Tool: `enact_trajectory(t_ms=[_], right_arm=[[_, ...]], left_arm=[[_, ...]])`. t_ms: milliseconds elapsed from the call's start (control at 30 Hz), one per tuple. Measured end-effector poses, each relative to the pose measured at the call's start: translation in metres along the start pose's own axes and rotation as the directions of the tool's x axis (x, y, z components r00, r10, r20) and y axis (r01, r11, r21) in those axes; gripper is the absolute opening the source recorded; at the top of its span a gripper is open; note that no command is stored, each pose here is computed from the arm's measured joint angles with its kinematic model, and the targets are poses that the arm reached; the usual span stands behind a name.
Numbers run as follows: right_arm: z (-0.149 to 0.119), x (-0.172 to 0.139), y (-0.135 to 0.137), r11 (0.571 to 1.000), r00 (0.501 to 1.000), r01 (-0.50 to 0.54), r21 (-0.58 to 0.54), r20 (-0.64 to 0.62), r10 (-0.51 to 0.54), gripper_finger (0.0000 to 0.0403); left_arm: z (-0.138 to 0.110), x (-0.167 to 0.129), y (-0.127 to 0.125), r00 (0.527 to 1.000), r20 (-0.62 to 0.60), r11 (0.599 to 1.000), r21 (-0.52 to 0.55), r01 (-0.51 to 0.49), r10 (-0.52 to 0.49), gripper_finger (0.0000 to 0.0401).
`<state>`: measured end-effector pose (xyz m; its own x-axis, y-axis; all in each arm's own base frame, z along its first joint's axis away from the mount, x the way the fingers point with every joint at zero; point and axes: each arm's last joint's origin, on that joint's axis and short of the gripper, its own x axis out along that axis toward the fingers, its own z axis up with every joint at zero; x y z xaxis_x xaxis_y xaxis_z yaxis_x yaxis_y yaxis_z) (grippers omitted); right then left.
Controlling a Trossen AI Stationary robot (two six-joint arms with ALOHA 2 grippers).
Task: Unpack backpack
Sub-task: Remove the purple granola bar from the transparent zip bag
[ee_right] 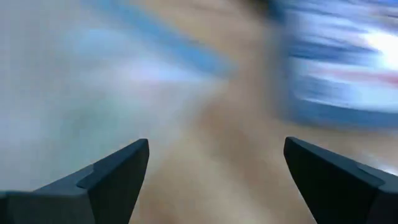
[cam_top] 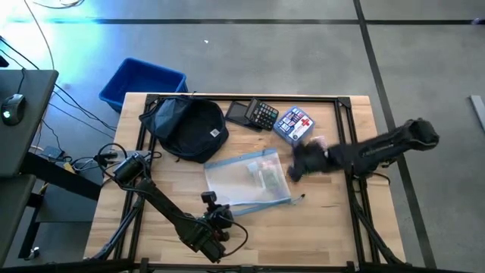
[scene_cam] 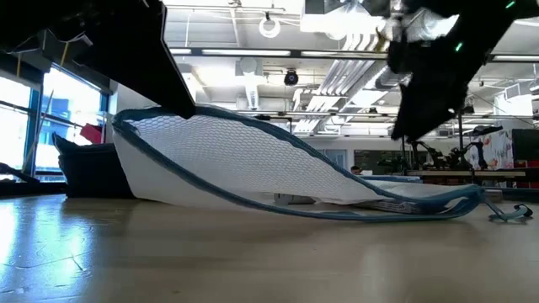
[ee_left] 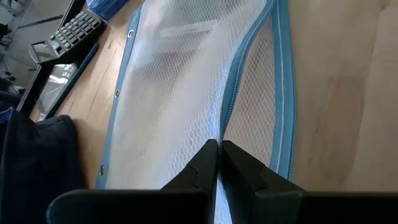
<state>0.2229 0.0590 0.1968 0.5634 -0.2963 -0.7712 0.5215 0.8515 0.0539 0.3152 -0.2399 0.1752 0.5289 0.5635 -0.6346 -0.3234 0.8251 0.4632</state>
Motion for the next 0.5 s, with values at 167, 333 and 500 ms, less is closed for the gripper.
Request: enact_trajectory(t_ms=[167, 333, 500], right_arm=[[-0.034, -0.014, 0.079, 0.938, 0.921, -0.34, -0.07, 0.175, 0.347, 0.0357], [-0.069, -0.009, 0.135, 0.816, 0.805, -0.566, -0.118, 0.138, 0.578, 0.0356], [-0.085, 0.017, 0.169, 0.885, 0.894, -0.424, -0.19, 0.069, 0.443, 0.034]], left_arm=[[0.005, -0.001, -0.002, 0.993, 0.106, 0.994, -0.109, -0.032, 0.044, 0.0], [0.01, -0.005, -0.007, 0.979, 0.194, 0.983, -0.181, -0.031, 0.067, 0.0], [0.014, -0.012, -0.014, 0.956, 0.282, 0.972, -0.236, -0.01, 0.079, 0.0]])
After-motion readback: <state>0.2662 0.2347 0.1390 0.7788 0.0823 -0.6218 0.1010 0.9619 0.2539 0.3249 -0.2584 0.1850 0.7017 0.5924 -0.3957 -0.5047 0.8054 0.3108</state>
